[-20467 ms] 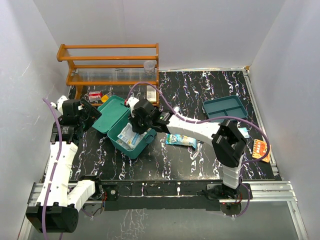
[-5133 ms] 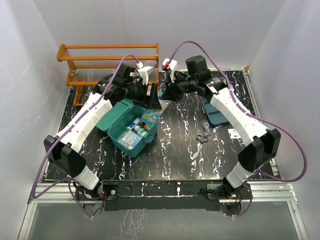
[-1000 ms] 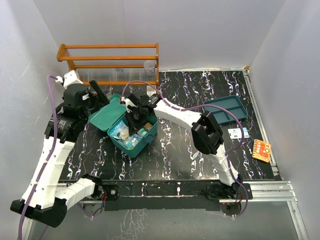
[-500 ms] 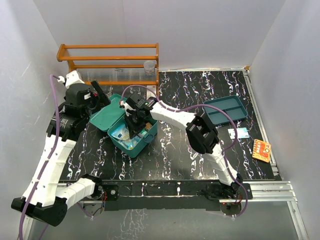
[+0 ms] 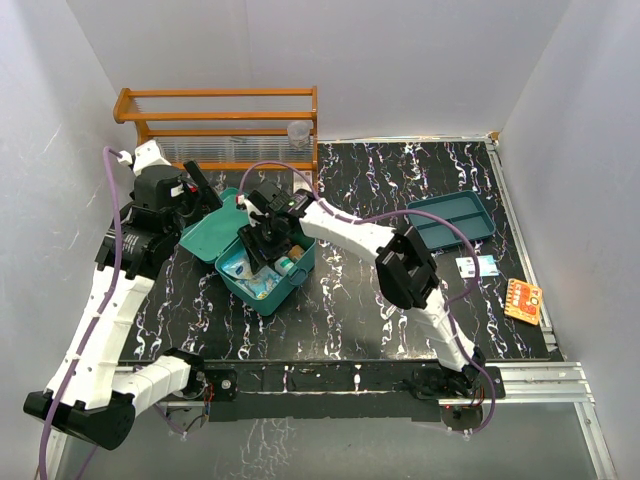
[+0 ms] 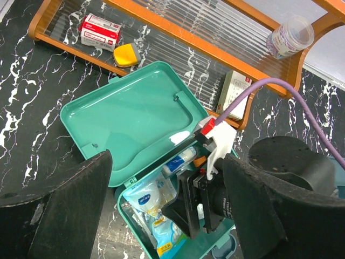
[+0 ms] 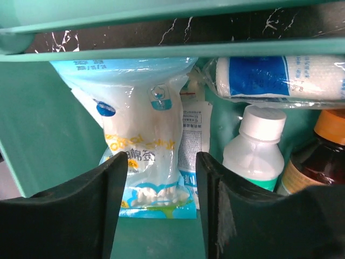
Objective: Organize the medicine kit
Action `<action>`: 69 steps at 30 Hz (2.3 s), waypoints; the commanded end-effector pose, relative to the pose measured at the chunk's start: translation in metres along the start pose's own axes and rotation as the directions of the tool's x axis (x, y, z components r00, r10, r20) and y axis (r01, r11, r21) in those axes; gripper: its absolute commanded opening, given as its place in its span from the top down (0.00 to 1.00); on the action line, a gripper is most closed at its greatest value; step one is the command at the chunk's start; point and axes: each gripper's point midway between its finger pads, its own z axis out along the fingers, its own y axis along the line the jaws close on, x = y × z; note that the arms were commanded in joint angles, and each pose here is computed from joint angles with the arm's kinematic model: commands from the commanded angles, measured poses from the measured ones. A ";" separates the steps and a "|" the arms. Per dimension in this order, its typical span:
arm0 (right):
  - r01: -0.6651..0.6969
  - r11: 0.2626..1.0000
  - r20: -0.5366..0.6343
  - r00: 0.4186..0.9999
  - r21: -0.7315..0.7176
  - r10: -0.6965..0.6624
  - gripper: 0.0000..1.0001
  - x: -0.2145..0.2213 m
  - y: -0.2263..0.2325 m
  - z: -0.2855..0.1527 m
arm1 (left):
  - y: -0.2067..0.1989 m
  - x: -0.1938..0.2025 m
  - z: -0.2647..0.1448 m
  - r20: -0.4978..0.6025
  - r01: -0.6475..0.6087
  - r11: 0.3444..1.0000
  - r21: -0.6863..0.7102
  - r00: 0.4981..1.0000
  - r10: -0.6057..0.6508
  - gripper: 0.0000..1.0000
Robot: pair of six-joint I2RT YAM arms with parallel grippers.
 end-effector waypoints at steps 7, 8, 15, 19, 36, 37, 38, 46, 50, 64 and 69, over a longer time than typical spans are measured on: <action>0.125 0.987 0.200 0.969 0.105 -0.145 0.48 -0.044 0.030 -0.044 | 0.003 -0.025 -0.012 0.092 0.020 1.000 -0.008 0.996 -0.020 0.18; 0.137 0.984 0.205 0.966 0.112 -0.157 0.50 -0.045 0.032 -0.041 | 0.004 -0.027 -0.013 0.099 0.022 1.000 -0.010 0.995 -0.021 0.18; 0.181 0.973 0.190 0.960 0.144 -0.207 0.59 -0.040 0.034 -0.009 | 0.006 -0.028 -0.015 0.103 0.014 1.000 -0.016 0.995 -0.012 0.18; 0.189 0.967 0.152 0.965 0.170 -0.215 0.67 -0.027 0.026 0.012 | 0.006 -0.025 -0.014 0.093 0.013 1.000 -0.016 0.996 -0.011 0.18; 0.161 0.974 0.279 0.939 0.159 -0.200 0.64 -0.058 0.047 -0.023 | 0.007 -0.026 -0.015 0.093 0.000 1.000 -0.019 0.996 0.002 0.18; 0.153 0.976 0.302 0.933 0.156 -0.195 0.62 -0.062 0.050 -0.033 | 0.007 -0.026 -0.015 0.094 0.000 1.000 -0.020 0.996 0.002 0.18; 0.141 0.978 0.324 0.928 0.153 -0.185 0.61 -0.066 0.051 -0.042 | 0.007 -0.026 -0.015 0.096 -0.001 1.000 -0.020 0.995 0.003 0.18; 0.098 0.982 0.345 0.927 0.160 -0.149 0.55 -0.052 0.037 -0.065 | 0.005 -0.025 -0.014 0.096 -0.004 1.000 -0.004 0.995 0.004 0.18; 0.104 0.981 0.308 0.940 0.163 -0.150 0.56 -0.038 0.033 -0.066 | 0.005 -0.026 -0.014 0.098 -0.004 1.000 -0.004 0.995 0.005 0.17; 0.237 0.969 0.009 0.971 0.074 -0.238 0.73 0.027 0.036 -0.024 | 0.007 -0.021 -0.012 0.090 -0.007 1.000 -0.012 0.996 0.008 0.17; 0.235 0.968 -0.024 0.972 0.088 -0.234 0.75 0.032 0.029 -0.007 | 0.008 -0.019 -0.012 0.086 -0.006 1.000 -0.014 0.996 0.008 0.17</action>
